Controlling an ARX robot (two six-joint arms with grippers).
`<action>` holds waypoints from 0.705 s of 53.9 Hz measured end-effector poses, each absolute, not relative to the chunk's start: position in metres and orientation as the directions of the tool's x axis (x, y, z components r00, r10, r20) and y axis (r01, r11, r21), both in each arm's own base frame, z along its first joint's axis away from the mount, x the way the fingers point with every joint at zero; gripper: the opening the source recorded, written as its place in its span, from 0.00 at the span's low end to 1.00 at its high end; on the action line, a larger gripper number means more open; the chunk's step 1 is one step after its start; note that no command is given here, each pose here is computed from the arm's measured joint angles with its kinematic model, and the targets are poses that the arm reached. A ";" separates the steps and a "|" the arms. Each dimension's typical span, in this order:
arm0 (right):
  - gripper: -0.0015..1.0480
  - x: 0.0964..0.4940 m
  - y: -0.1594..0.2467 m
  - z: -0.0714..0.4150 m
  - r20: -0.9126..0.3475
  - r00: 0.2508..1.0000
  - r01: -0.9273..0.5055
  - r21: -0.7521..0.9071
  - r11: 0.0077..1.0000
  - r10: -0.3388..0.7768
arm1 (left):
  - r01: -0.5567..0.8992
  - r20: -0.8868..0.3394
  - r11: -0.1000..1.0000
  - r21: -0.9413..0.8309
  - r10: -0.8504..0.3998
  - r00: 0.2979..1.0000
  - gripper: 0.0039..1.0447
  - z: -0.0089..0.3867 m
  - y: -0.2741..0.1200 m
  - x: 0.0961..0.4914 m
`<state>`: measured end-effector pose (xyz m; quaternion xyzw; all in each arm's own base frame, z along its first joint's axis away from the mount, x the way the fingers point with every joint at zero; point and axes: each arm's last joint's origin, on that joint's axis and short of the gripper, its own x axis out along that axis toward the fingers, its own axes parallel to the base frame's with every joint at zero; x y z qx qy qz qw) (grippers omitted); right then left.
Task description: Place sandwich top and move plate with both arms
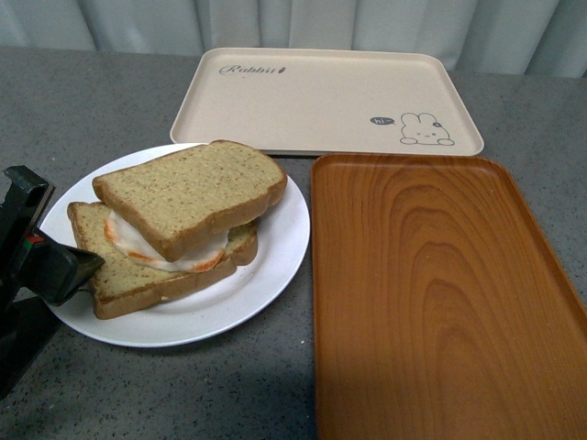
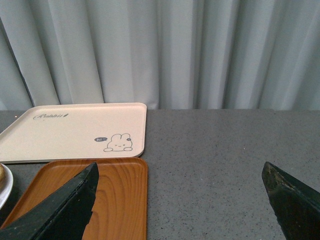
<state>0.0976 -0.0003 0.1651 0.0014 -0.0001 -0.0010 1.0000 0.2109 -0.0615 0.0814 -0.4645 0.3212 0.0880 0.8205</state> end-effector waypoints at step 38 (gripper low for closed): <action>0.91 0.098 0.000 0.165 0.000 1.000 0.002 0.003 1.000 -0.002 | -0.397 -0.512 0.452 -0.799 -0.163 0.844 0.04 0.103 -0.052 0.216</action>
